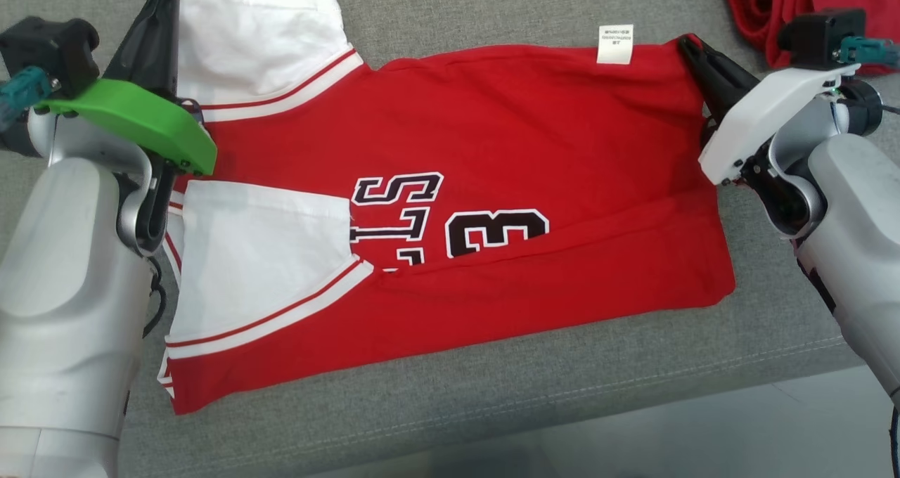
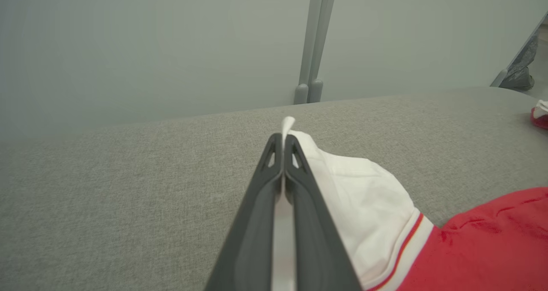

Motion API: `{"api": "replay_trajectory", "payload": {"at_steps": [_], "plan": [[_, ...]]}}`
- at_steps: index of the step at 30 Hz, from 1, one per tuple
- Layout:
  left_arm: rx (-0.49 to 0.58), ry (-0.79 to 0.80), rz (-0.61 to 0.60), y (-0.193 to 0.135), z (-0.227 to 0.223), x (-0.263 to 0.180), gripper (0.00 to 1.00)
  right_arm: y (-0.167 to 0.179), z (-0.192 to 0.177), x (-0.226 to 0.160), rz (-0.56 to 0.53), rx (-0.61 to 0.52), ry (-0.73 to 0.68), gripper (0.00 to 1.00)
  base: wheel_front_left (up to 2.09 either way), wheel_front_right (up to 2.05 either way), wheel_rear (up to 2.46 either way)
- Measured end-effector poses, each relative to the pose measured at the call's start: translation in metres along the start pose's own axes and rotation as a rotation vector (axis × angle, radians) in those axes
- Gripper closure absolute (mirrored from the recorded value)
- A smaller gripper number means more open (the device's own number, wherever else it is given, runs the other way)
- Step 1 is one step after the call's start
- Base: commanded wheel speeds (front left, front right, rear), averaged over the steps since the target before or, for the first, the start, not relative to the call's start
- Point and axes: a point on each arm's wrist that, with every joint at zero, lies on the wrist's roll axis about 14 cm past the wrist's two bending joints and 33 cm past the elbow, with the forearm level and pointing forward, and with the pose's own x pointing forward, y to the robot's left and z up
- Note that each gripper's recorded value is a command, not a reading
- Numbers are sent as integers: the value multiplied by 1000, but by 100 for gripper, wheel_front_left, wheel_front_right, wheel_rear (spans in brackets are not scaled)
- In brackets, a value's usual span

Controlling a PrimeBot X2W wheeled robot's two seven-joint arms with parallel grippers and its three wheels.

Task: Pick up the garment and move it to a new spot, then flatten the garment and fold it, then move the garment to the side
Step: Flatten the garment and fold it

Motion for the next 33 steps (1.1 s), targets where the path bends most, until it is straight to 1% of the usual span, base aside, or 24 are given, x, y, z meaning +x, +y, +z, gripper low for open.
{"api": "replay_trajectory", "payload": {"at_steps": [8,11,13,19,21,25,29,33], "plan": [[-55,-66,16,-5,10,-36,100,14,7,-20,22,3,-105,100,0,0,0],[-103,-99,33,-5,18,-50,100,18,8,-29,26,8,-137,100,0,0,0],[-129,-122,41,-7,22,-60,100,21,6,-36,27,13,-150,100,0,0,0],[-163,-174,62,-9,34,-93,100,23,-2,-55,15,28,-163,100,0,0,0],[-212,-189,73,-12,34,-104,100,22,-6,-61,8,40,-161,100,0,0,0],[-292,-152,110,-21,13,-131,100,23,-18,-70,-1,70,-148,100,0,0,0],[-317,-84,181,-16,-14,-163,100,29,-22,-74,10,73,-141,100,0,0,0],[-344,-67,196,-22,-21,-180,100,33,-21,-77,16,74,-154,100,0,0,0]]}}
